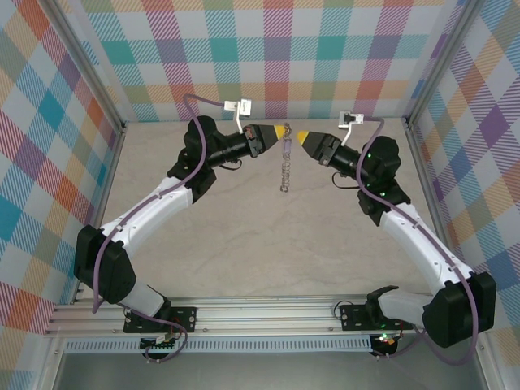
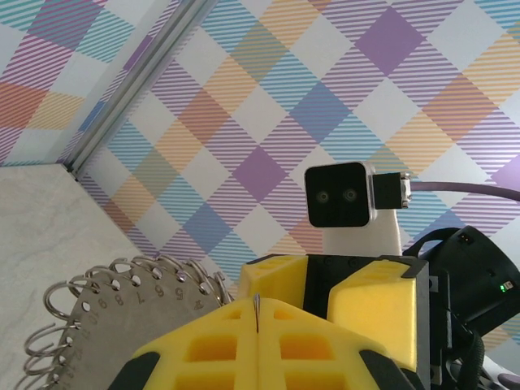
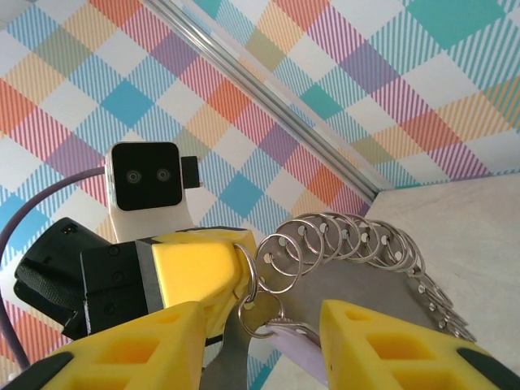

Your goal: Put the keys on the keyring

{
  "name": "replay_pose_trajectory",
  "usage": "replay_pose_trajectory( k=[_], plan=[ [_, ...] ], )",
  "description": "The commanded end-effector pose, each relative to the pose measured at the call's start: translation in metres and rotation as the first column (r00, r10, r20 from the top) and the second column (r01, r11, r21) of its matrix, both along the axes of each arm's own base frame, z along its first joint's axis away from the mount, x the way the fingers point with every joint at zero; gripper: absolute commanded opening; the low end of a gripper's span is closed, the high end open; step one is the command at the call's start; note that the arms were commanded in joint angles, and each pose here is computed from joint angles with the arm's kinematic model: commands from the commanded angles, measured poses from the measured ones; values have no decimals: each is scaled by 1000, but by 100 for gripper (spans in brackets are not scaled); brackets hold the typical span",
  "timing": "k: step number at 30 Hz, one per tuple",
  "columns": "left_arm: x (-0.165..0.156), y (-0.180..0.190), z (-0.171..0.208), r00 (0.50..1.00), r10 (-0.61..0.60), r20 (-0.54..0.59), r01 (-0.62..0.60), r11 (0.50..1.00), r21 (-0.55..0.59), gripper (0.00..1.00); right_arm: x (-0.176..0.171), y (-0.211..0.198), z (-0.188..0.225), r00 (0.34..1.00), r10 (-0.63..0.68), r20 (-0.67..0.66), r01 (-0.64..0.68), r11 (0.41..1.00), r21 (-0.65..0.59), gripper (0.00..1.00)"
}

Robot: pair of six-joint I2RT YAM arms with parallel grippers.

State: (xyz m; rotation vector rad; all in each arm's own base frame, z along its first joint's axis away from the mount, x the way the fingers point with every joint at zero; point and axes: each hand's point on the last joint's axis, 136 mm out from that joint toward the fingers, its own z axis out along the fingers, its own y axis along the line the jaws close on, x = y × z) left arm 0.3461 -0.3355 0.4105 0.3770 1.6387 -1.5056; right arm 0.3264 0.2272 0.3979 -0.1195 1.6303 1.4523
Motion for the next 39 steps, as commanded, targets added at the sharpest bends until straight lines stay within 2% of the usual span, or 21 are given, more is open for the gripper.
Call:
replay_pose_trajectory(
  k=[1,16,31,35,39],
  plan=[
    [-14,0,22,995,-29,97,34,998,-51,0,-9,1,20,998,35,59,-39,997,62,40],
    [-19,1,30,993,-41,115,49,996,-71,0,-6,10,24,992,99,83,-109,985,131,31],
    [-19,-2,27,993,-43,108,51,997,-65,0,-11,27,25,985,145,93,-156,980,121,23],
    [-20,-3,28,993,-47,108,54,996,-64,0,-10,27,25,985,143,94,-154,981,118,23],
    [-20,-3,27,993,-50,109,57,996,-62,0,-8,27,25,987,128,94,-138,984,109,28]
  ],
)
